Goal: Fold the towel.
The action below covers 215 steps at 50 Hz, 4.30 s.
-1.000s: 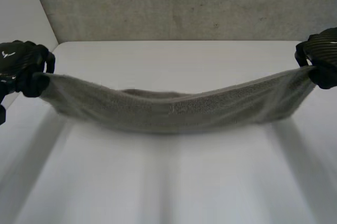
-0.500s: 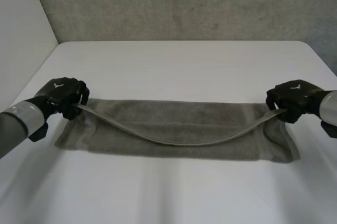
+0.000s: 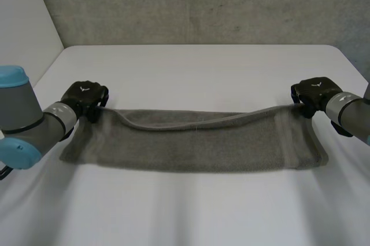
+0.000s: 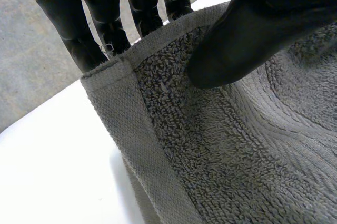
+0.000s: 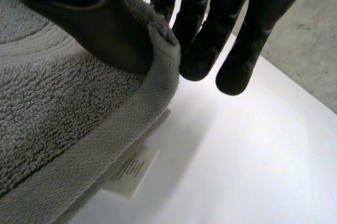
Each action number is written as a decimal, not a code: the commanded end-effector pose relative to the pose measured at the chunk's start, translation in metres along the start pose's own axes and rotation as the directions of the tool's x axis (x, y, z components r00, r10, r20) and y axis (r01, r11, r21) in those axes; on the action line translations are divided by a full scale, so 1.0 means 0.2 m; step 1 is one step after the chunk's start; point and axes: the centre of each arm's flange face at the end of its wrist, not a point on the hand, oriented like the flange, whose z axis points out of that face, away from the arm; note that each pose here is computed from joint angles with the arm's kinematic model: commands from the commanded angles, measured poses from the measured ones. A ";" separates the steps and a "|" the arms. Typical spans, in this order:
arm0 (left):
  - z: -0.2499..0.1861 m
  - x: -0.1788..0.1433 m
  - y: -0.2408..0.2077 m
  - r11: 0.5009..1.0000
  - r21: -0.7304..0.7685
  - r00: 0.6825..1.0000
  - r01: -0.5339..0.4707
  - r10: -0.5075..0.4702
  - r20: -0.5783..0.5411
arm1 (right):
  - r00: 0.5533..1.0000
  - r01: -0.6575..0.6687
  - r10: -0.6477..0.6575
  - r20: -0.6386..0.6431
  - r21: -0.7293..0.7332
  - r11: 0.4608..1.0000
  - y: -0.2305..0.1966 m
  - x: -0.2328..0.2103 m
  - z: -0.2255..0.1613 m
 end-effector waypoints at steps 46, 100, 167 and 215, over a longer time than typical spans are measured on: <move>-0.28 0.08 -0.13 0.996 0.057 0.998 -0.062 0.064 -0.029 | 0.995 0.092 -0.093 0.020 0.075 0.993 -0.10 -0.10 -0.42; -0.50 0.13 -0.07 0.993 0.110 0.999 0.040 -0.039 -0.013 | 0.888 0.325 -0.404 -0.221 -0.322 0.889 0.39 0.52 -0.42; -0.55 0.40 -0.30 0.966 0.255 0.985 0.048 -0.002 -0.175 | 0.954 0.244 -0.262 0.147 0.129 0.961 -0.05 -0.56 -0.70; -0.58 0.38 -0.47 0.940 0.320 0.992 0.115 -0.094 -0.081 | 0.826 0.258 -0.441 0.350 0.460 0.850 -0.37 -1.08 -0.64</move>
